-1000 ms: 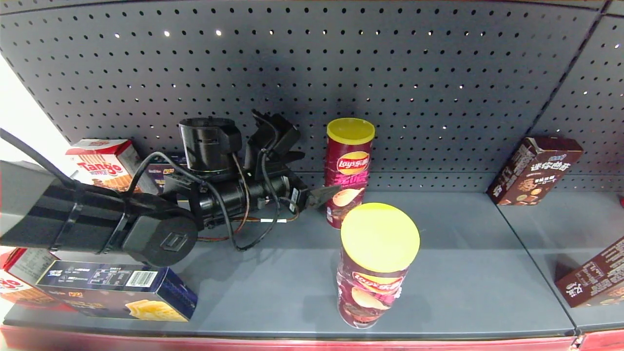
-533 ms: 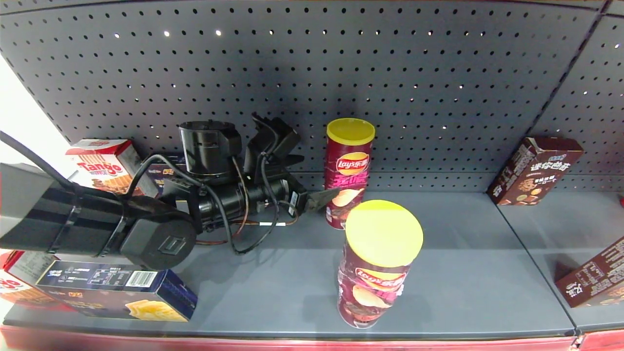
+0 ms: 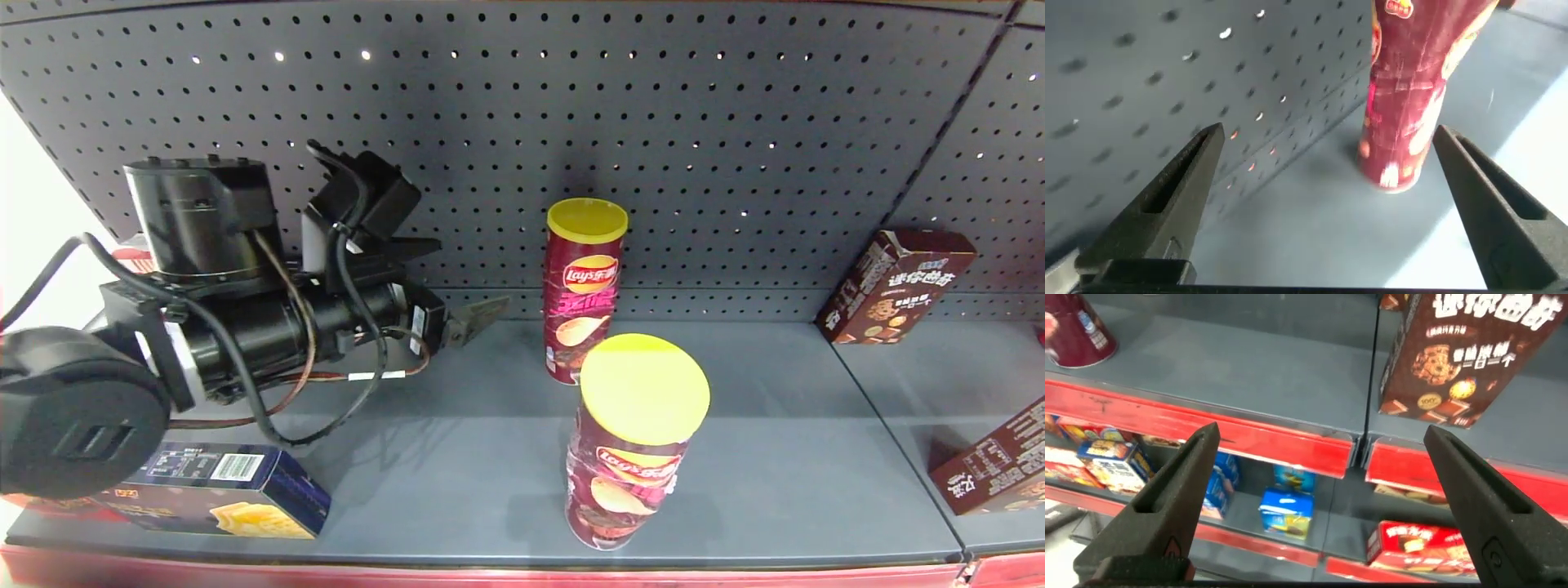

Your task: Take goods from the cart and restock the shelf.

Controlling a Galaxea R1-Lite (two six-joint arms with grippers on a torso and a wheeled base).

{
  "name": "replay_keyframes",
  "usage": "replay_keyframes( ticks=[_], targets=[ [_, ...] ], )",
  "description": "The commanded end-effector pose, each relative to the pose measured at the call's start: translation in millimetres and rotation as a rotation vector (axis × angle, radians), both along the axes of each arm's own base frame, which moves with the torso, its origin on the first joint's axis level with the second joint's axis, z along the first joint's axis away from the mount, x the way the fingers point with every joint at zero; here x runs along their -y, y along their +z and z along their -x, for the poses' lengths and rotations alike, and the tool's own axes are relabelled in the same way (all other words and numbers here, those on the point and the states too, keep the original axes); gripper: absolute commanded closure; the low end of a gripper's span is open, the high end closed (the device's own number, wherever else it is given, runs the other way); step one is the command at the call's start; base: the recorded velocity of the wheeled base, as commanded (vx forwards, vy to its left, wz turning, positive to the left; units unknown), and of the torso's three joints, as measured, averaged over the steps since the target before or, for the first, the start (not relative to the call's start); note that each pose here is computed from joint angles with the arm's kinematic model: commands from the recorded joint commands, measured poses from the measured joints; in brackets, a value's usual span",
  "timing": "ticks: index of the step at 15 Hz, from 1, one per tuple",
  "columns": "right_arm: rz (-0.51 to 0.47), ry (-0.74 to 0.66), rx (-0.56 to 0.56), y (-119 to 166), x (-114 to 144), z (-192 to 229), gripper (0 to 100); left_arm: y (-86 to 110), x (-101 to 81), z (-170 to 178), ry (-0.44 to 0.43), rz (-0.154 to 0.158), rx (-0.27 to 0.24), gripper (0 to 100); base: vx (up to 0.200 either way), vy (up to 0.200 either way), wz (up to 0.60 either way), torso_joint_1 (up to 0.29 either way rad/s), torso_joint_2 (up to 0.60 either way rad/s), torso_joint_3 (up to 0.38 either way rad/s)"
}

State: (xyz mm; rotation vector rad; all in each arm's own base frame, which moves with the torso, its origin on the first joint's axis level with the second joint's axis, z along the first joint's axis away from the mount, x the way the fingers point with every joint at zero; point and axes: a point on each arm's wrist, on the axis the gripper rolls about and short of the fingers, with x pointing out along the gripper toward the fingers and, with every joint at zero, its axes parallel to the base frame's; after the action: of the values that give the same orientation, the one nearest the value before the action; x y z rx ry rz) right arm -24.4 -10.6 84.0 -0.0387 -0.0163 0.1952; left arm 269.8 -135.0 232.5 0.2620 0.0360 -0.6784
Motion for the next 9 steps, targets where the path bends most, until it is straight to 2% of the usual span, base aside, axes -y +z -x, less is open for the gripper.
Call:
replay_keyframes(
  ticks=[1,2,4,5,6,7,9],
  targets=[
    [-0.016,0.006,0.020,6,1,2,0,18.0,-15.0,31,0.029,0.010,0.031,0,0.000,0.000,0.00,0.000,0.00,0.000],
    [-0.038,0.009,0.018,62,0,-2,0,15.4,-18.1,34,0.045,0.006,0.026,0,0.000,0.000,0.00,0.000,0.00,0.000],
    [-0.042,0.048,-0.033,97,-7,-20,0,14.4,-18.9,33,0.065,0.005,0.028,0,0.000,0.000,0.00,0.000,0.00,0.000],
    [-0.033,0.147,-0.076,126,-16,-41,0,16.5,-18.6,34,0.067,0.007,0.033,0,0.000,0.000,0.00,0.000,0.00,0.000],
    [-0.033,0.151,-0.080,127,-17,-42,0,16.8,-18.6,34,0.067,0.005,0.034,0,0.000,0.000,0.00,0.000,0.00,0.000],
    [-0.016,0.227,-0.162,145,-33,-79,0,17.3,-18.4,34,0.084,-0.006,0.042,0,0.000,0.000,0.00,0.000,0.00,0.000],
    [0.013,0.291,-0.195,150,-49,-105,0,16.4,-20.0,36,0.095,-0.014,0.045,0,0.000,0.000,0.00,0.000,0.00,0.000]
  ],
)
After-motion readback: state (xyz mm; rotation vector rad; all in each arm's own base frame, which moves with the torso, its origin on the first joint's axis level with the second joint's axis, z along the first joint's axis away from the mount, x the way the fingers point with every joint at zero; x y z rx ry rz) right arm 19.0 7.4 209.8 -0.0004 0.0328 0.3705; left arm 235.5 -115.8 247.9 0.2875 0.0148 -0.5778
